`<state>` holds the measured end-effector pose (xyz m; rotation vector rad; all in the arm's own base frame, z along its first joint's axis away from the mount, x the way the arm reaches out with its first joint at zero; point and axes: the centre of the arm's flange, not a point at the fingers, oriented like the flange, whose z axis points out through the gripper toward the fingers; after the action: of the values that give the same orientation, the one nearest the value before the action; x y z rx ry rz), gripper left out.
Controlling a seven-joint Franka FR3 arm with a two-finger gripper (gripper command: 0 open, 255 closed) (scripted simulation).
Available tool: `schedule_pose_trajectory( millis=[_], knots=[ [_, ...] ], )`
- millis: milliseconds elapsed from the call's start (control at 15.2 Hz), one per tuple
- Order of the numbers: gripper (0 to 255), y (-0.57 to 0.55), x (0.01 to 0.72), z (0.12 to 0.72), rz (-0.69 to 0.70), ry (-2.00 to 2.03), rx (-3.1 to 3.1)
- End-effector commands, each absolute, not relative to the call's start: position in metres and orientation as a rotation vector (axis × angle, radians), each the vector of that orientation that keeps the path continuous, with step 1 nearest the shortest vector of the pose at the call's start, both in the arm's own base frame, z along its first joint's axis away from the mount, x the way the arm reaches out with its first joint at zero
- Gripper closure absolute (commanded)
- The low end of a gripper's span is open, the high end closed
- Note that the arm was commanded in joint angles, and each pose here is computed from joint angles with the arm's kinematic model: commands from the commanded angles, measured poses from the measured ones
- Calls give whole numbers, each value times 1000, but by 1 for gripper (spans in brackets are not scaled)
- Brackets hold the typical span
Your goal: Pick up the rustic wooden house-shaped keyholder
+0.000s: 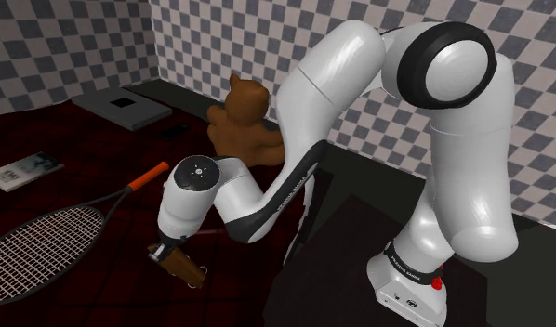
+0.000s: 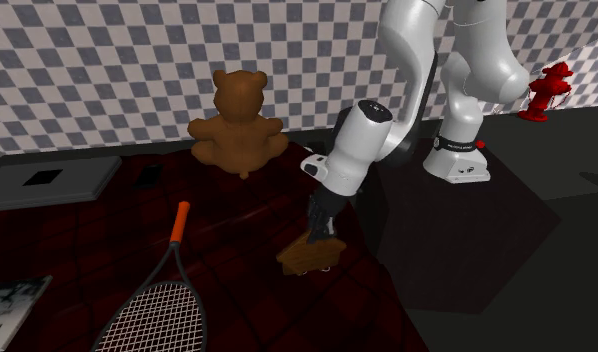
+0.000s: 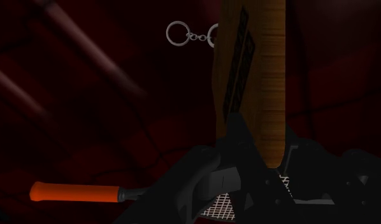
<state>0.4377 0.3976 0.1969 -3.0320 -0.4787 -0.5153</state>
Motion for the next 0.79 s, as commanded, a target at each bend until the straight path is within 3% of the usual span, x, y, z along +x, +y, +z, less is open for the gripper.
schedule_pose_trajectory(
  millis=[0,726],
  knots=[
    [255,398,437,197,-514,-481,-3030],
    [255,399,437,234,-514,-481,-3030]
  ],
)
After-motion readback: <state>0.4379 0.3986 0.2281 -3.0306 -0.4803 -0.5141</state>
